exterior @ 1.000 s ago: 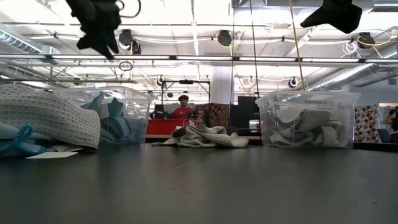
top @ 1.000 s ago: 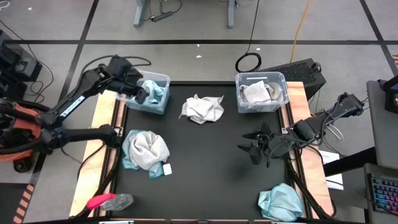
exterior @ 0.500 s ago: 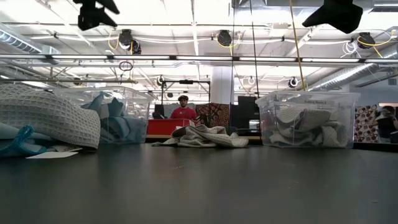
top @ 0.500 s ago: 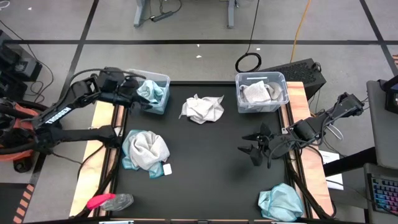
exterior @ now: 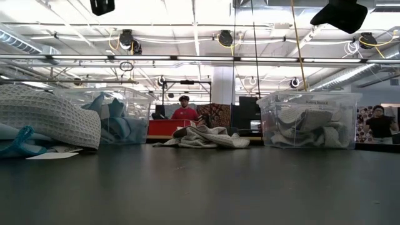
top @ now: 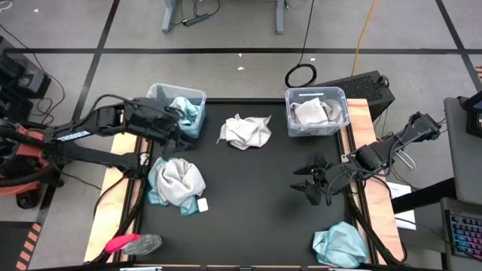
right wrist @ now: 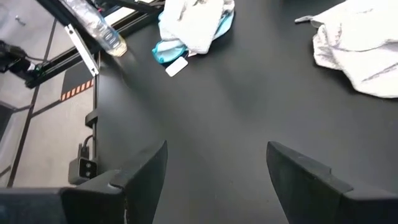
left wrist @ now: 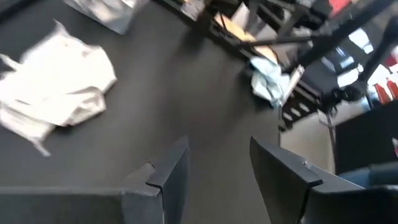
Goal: Sort microfiber towel by color & place in baskets
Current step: Put the gray microfiber towel into the right transparent bin
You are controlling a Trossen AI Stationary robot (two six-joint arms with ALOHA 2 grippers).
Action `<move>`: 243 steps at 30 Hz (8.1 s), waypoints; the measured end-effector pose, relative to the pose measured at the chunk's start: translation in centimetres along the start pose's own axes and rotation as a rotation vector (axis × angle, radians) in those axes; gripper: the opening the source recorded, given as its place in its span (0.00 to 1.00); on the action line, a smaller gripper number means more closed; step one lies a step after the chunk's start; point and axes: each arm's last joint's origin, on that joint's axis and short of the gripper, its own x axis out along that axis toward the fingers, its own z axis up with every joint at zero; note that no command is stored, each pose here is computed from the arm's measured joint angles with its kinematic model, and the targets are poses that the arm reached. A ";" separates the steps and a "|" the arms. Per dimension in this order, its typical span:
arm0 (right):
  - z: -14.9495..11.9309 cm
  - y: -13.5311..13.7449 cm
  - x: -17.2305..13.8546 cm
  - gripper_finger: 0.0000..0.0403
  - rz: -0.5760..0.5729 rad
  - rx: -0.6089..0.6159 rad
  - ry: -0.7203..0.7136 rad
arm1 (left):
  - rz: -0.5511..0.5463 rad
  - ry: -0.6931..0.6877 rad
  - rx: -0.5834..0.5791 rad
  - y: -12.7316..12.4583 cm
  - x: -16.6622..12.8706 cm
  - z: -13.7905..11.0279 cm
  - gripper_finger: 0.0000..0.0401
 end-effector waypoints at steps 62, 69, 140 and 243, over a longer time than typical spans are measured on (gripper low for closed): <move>-0.2 0.0 0.3 0.66 -0.010 -0.062 0.023 | 0.480 0.899 0.355 -0.9 11.7 -14.9 0.76; -0.2 0.0 0.3 0.66 -0.010 -0.062 0.023 | 0.512 0.914 0.302 0.4 12.2 -16.4 0.69; 0.8 0.4 0.2 0.66 -0.062 -0.109 -0.150 | 0.269 0.337 0.321 -7.4 11.7 -7.2 0.01; -2.6 -1.7 10.3 0.00 0.208 -0.532 -0.145 | -0.091 -0.414 -0.383 -7.9 22.1 0.5 0.39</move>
